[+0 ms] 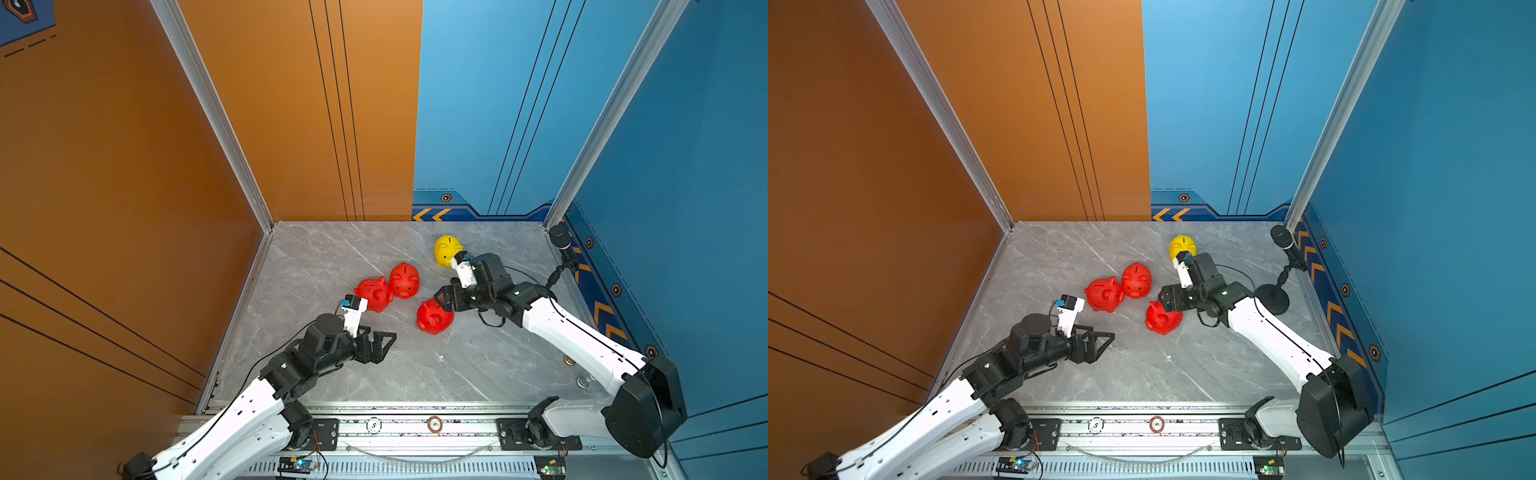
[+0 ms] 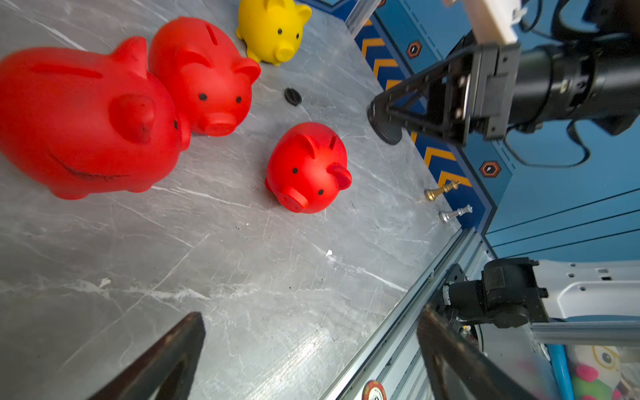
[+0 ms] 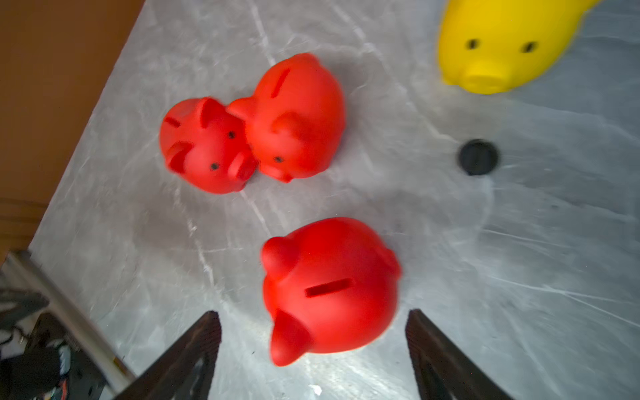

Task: Open piggy banks
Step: Move the piggy bank to the center of the board, then adjust the piggy bank at the center of the board.

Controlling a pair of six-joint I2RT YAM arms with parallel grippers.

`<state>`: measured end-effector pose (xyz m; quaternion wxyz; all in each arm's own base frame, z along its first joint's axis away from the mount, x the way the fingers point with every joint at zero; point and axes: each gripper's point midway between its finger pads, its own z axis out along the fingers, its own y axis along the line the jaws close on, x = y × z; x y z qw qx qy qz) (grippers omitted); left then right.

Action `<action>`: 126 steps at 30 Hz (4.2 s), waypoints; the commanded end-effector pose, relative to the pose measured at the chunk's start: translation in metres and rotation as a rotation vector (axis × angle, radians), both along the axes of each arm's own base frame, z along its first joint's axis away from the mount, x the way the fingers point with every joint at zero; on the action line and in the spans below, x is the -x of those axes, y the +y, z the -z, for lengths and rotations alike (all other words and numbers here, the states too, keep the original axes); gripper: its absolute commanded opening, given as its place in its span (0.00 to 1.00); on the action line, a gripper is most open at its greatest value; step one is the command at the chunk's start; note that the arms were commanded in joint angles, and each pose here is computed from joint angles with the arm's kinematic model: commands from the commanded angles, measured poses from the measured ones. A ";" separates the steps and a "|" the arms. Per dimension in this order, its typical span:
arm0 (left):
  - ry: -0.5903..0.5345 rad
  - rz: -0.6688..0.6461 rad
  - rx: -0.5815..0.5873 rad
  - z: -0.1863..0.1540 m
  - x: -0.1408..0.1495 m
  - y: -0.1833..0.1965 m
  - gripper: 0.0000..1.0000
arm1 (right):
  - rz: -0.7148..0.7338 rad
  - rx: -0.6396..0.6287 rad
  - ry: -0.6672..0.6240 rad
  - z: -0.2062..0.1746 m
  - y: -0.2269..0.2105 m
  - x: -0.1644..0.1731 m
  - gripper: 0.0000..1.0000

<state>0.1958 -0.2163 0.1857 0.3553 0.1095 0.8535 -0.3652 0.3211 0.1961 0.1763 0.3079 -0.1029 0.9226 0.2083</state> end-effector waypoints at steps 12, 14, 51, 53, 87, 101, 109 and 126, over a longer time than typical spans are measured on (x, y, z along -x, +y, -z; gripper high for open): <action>-0.095 0.102 -0.234 -0.004 -0.041 -0.075 0.98 | 0.160 0.230 0.147 0.078 -0.054 -0.072 0.87; -0.095 0.126 -0.297 0.002 -0.045 -0.079 0.98 | 0.147 0.225 0.153 0.087 -0.047 -0.080 0.87; 0.005 0.349 -0.519 0.043 -0.052 -0.105 0.98 | 0.093 0.009 0.076 0.062 -0.020 -0.045 1.00; 0.030 0.382 -0.529 0.047 -0.051 -0.109 0.98 | 0.122 0.010 0.082 0.060 -0.029 -0.040 1.00; 0.068 0.321 -0.821 0.097 -0.056 -0.142 0.95 | 0.200 0.045 0.004 0.029 -0.067 -0.007 1.00; 0.210 0.332 -0.649 0.073 -0.017 -0.139 0.61 | 0.126 0.018 0.008 0.029 -0.057 -0.001 1.00; 0.392 0.306 -0.191 0.046 -0.003 -0.131 0.58 | 0.052 -0.057 -0.042 0.018 -0.041 0.009 1.00; 0.455 0.142 -0.067 0.093 -0.018 -0.072 0.93 | -0.128 -0.071 0.029 0.032 0.013 0.042 1.00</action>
